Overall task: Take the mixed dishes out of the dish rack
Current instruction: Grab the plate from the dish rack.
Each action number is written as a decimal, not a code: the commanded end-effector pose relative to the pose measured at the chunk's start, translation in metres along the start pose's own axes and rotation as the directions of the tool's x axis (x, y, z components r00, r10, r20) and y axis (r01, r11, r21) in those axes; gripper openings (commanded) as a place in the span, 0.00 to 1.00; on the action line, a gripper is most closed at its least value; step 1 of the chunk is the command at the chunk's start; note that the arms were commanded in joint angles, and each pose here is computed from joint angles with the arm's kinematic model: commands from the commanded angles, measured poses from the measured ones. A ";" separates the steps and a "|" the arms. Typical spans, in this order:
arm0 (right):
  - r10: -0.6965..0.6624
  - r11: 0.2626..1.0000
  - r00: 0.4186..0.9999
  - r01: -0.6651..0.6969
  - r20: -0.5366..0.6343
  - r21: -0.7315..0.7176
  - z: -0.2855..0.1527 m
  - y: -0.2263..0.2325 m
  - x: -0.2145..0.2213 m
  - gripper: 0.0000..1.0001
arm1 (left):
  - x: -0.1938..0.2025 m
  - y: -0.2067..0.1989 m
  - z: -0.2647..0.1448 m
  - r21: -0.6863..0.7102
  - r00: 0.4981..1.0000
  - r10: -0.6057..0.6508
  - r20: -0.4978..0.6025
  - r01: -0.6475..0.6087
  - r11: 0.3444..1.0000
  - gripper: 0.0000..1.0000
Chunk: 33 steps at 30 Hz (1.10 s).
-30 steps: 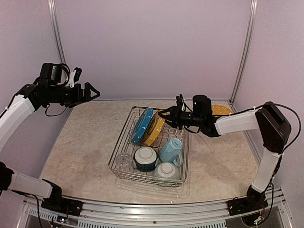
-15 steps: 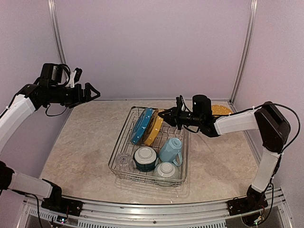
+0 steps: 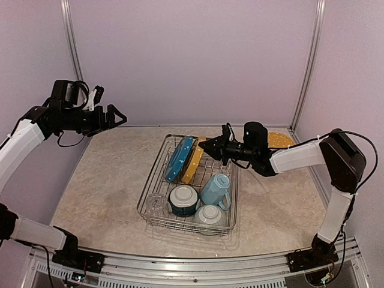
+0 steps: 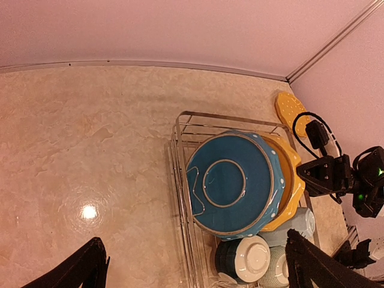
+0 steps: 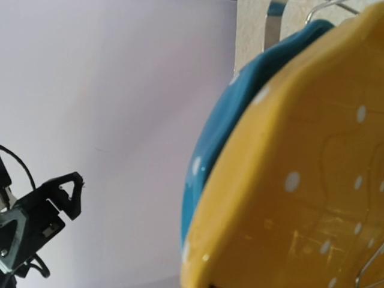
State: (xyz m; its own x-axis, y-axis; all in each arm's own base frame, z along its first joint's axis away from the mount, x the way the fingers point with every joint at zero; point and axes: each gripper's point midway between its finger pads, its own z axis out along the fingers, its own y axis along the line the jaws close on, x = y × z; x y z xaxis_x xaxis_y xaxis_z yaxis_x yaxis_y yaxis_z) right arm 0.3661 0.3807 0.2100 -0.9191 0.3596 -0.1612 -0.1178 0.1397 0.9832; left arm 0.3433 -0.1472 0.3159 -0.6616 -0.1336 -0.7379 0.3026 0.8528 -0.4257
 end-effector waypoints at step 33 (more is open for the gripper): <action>-0.396 0.892 0.900 0.424 0.181 -0.157 -0.072 0.170 -0.010 0.00 | 0.002 0.002 0.003 0.000 1.000 -0.014 -0.018 0.014 1.000 0.99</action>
State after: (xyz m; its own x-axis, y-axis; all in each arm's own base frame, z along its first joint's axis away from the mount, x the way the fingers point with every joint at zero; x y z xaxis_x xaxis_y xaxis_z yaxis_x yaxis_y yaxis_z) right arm 0.3369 0.3511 0.2983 -0.8518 0.3746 -0.3662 -0.3229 0.1750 0.9301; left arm 0.3443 -0.1477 0.3139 -0.6661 -0.1326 -0.7340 0.3010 0.8526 -0.4272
